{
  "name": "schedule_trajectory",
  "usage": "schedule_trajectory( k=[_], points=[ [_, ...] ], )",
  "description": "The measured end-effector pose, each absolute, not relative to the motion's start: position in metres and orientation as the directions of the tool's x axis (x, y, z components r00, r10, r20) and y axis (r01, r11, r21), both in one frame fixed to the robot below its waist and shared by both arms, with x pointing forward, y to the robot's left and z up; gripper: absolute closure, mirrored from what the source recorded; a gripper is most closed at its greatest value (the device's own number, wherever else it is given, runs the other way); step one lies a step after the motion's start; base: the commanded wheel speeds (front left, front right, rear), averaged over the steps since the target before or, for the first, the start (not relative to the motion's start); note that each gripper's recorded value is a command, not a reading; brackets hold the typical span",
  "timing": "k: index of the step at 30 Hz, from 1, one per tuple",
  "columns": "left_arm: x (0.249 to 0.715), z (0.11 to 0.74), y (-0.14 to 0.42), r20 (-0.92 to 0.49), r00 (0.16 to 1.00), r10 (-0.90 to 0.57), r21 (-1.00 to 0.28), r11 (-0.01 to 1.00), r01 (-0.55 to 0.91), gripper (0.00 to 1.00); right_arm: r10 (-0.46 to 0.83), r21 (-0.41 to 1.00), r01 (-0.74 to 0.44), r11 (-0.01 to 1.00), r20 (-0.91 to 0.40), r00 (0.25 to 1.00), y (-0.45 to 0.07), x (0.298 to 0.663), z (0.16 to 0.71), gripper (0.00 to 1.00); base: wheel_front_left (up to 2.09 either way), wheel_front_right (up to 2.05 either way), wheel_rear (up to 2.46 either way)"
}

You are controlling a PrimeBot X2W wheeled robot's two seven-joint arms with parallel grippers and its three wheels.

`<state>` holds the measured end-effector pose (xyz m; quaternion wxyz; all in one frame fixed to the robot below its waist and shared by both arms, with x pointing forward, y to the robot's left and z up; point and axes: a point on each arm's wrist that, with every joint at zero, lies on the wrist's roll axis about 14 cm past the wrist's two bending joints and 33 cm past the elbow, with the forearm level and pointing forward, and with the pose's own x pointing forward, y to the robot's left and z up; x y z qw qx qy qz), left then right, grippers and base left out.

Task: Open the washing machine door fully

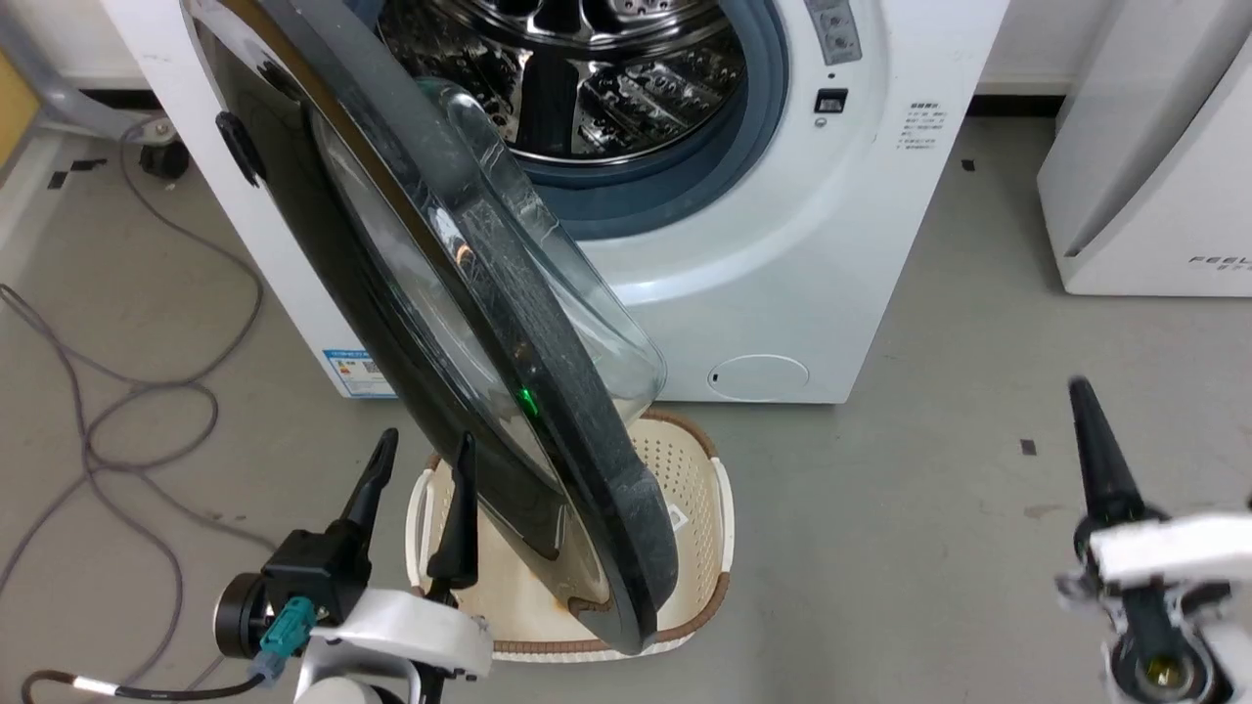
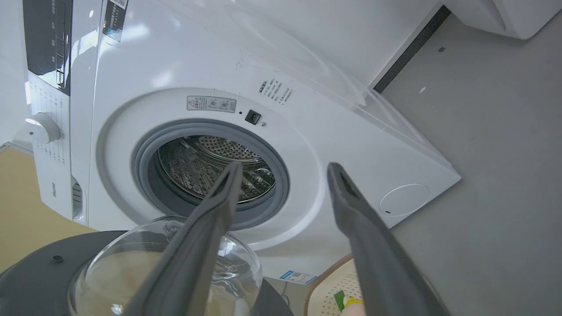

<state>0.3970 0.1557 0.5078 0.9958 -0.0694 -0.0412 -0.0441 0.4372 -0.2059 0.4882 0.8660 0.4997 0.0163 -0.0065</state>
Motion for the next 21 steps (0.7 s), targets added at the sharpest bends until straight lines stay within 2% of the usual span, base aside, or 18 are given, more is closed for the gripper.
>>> schedule_trajectory(
  k=[4,6,11,14,17,21],
  points=[
    [0.394,0.509,0.154,0.090,0.992,-0.086,-0.134,0.986,0.098,0.00,-0.090,0.713,0.050,0.700,0.019,0.996,-0.227,0.420,0.491,0.00,0.00,0.00,0.00],
    [0.394,0.509,0.154,0.090,0.992,-0.088,-0.135,0.986,0.099,0.00,-0.135,0.637,0.065,0.768,0.063,0.989,-0.233,0.412,0.500,0.00,0.00,0.00,0.00],
    [0.393,0.508,0.153,0.088,0.992,-0.091,-0.134,0.986,0.102,0.00,-0.126,0.359,0.052,0.932,0.186,0.974,-0.229,0.399,0.534,0.00,0.00,0.00,0.00],
    [0.393,0.508,0.152,0.087,0.992,-0.091,-0.134,0.986,0.103,0.00,-0.068,0.182,0.027,0.983,0.220,0.973,-0.219,0.393,0.547,0.00,0.00,0.00,0.00],
    [0.393,0.508,0.152,0.086,0.992,-0.091,-0.134,0.986,0.102,0.00,-0.007,0.078,-0.009,0.997,0.201,0.979,-0.204,0.386,0.542,0.00,0.00,0.00,0.00],
    [0.393,0.506,0.153,0.081,0.993,-0.090,-0.134,0.986,0.100,0.00,0.069,0.007,-0.071,0.997,0.151,0.986,-0.182,0.380,0.531,0.00,0.00,0.00,0.00]
  ],
)
